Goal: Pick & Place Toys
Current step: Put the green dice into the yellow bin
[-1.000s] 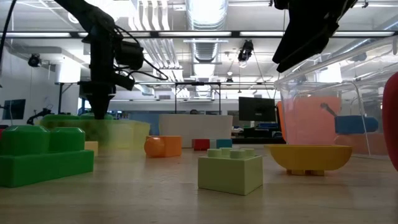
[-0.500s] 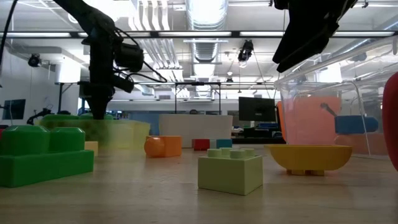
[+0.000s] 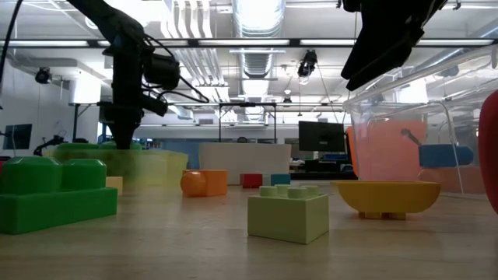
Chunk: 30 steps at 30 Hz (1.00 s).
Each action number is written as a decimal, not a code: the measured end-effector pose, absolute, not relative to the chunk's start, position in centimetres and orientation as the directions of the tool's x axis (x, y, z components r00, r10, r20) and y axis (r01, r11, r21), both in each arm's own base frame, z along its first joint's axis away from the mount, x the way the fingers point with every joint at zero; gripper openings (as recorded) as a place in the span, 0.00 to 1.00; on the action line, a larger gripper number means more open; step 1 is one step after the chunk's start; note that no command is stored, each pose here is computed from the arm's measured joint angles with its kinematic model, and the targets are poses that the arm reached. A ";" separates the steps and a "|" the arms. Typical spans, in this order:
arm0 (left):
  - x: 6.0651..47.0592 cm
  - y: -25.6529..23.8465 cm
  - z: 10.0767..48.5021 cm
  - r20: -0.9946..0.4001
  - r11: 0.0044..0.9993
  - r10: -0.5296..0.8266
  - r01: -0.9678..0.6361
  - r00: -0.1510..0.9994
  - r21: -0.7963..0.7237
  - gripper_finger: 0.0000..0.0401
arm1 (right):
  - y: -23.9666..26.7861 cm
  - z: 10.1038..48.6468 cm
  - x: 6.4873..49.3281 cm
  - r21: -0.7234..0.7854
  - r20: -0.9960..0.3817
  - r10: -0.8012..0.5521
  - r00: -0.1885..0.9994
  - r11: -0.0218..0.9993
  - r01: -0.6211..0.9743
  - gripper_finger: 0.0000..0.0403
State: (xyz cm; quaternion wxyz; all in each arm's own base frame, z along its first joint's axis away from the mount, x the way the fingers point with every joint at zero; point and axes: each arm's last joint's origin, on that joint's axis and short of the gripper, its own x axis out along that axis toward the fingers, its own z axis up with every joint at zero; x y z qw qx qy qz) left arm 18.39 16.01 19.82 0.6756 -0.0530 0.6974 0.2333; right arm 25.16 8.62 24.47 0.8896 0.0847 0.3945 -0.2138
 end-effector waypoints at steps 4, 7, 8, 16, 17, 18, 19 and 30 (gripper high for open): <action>18.5 16.2 20.2 -0.962 0.880 0.258 -0.389 -0.088 0.272 0.99 | 8.6 24.5 25.2 -0.018 -0.738 -0.314 0.597 0.894 0.447 0.84; 18.6 16.1 20.6 -0.967 0.887 0.241 -0.385 -0.080 0.253 0.99 | 8.6 24.5 25.2 -0.018 -0.738 -0.314 0.597 0.894 0.447 0.84; 18.7 16.1 20.7 -0.968 0.889 0.238 -0.385 -0.075 0.248 0.99 | 8.6 24.5 25.2 -0.018 -0.738 -0.313 0.597 0.894 0.447 0.84; 18.6 15.9 20.9 -0.974 0.886 0.213 -0.404 -0.080 0.227 0.99 | 8.7 24.5 25.1 -0.018 -0.739 -0.312 0.598 0.895 0.445 0.84; 18.5 15.9 20.8 -0.975 0.887 0.207 -0.403 -0.085 0.224 0.99 | 8.7 24.5 25.1 -0.018 -0.739 -0.311 0.598 0.896 0.444 0.84; 18.5 15.8 20.8 -0.975 0.889 0.202 -0.401 -0.091 0.222 0.99 | 8.7 24.5 25.1 -0.018 -0.739 -0.310 0.598 0.896 0.443 0.84; 18.4 15.7 20.7 -0.976 0.891 0.194 -0.400 -0.096 0.217 0.99 | 8.7 24.5 25.1 -0.018 -0.739 -0.310 0.598 0.896 0.443 0.84; 18.4 15.5 20.9 -0.982 0.870 0.163 -0.457 -0.092 0.187 0.99 | 8.7 24.5 25.1 -0.018 -0.740 -0.309 0.597 0.897 0.442 0.84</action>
